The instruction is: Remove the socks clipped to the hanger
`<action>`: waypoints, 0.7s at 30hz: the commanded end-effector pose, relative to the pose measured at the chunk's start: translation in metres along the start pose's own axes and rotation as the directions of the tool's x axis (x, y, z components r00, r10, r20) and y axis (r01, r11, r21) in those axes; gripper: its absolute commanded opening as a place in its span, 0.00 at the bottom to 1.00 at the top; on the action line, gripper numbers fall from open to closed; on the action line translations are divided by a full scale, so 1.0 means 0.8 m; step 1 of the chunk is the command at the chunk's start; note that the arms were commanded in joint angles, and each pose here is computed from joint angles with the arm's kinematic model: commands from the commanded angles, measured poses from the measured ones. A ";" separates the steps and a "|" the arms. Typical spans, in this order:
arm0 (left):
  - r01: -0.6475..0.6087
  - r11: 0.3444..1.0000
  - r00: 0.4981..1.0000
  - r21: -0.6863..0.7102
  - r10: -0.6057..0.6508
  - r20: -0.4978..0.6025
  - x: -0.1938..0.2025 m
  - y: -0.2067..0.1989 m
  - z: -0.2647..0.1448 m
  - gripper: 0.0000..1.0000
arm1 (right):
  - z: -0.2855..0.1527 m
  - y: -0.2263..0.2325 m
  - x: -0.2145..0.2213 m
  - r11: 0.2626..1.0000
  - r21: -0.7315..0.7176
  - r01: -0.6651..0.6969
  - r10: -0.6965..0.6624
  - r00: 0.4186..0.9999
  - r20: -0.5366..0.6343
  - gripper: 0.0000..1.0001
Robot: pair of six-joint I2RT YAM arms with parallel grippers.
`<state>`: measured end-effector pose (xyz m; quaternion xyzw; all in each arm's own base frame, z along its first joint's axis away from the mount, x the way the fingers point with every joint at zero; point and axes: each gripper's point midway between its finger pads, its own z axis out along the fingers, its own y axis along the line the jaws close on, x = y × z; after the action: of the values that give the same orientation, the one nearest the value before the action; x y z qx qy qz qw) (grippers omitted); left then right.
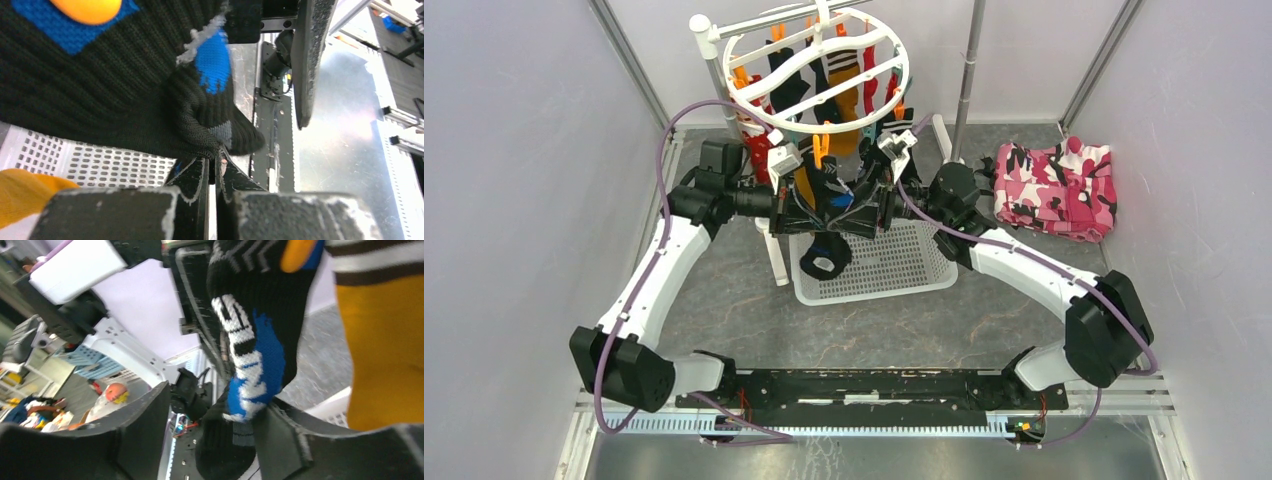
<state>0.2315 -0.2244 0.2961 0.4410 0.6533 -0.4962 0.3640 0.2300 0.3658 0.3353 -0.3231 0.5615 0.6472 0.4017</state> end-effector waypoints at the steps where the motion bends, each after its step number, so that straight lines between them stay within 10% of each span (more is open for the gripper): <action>1: -0.073 0.993 0.997 -0.097 0.076 0.027 -0.013 -0.002 -0.004 0.02 | -0.009 -0.033 -0.032 0.974 0.196 0.117 -0.120 0.993 -0.001 0.70; 8: -0.115 0.967 0.985 -0.230 0.141 0.102 -0.014 -0.005 -0.009 0.02 | -0.027 -0.068 -0.108 0.845 0.481 0.234 -0.294 0.955 0.052 0.90; 21: -0.096 0.970 0.990 -0.223 0.115 0.076 -0.008 -0.003 0.001 0.02 | 0.015 -0.055 -0.168 0.892 0.385 0.235 -0.321 0.930 0.178 0.96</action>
<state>0.2295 -0.2250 0.2855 0.4133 0.6749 -0.4245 0.4398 0.3258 0.3573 0.4044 -0.2588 0.5951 0.4909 0.5813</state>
